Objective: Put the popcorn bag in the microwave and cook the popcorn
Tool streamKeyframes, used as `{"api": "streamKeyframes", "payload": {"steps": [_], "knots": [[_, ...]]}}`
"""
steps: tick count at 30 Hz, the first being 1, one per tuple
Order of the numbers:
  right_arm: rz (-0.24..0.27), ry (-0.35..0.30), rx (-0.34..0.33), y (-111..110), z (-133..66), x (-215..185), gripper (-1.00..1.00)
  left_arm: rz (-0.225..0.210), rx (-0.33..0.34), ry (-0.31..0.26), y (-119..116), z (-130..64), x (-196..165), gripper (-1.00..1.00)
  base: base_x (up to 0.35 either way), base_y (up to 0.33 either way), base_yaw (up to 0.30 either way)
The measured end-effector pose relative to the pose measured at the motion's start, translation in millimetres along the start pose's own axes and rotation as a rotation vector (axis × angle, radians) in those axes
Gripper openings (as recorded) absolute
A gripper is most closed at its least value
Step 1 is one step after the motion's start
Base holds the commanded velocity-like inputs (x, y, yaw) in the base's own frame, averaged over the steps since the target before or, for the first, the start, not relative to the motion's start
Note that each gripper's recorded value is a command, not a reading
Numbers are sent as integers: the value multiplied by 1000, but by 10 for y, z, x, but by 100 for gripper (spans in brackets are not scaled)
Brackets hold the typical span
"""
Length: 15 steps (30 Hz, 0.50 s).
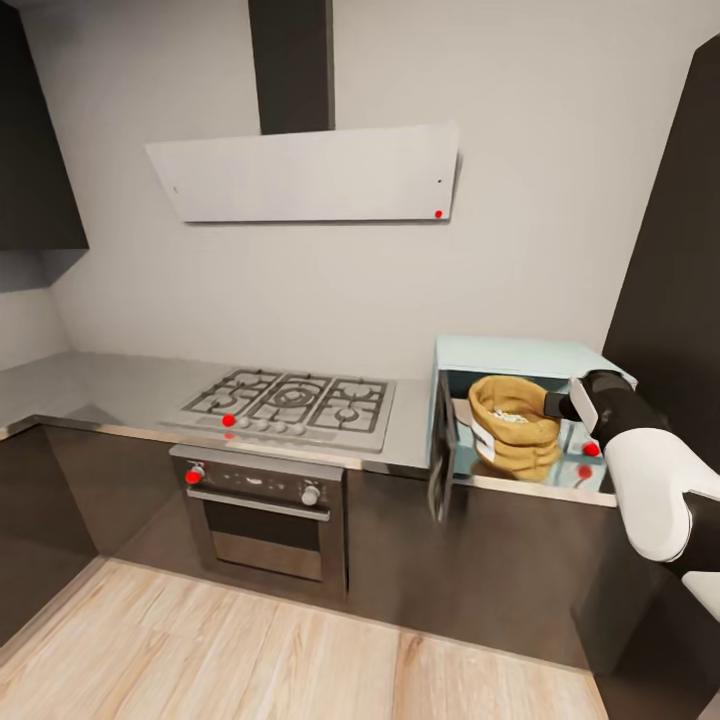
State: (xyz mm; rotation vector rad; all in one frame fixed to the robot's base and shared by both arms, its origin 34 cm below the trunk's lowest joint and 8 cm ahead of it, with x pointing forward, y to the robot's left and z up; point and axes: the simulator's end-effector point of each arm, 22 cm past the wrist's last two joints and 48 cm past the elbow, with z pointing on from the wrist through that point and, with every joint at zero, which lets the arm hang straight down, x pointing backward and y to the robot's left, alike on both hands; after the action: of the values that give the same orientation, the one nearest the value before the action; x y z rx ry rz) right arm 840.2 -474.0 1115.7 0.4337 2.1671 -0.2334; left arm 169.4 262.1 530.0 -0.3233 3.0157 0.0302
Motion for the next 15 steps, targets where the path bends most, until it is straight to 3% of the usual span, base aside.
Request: {"api": "streamKeyframes", "payload": {"steps": [15], "knots": [[3,3,9,-53,12,13,-100,0,0,0,0,0,0,100,231,0,0]]}}
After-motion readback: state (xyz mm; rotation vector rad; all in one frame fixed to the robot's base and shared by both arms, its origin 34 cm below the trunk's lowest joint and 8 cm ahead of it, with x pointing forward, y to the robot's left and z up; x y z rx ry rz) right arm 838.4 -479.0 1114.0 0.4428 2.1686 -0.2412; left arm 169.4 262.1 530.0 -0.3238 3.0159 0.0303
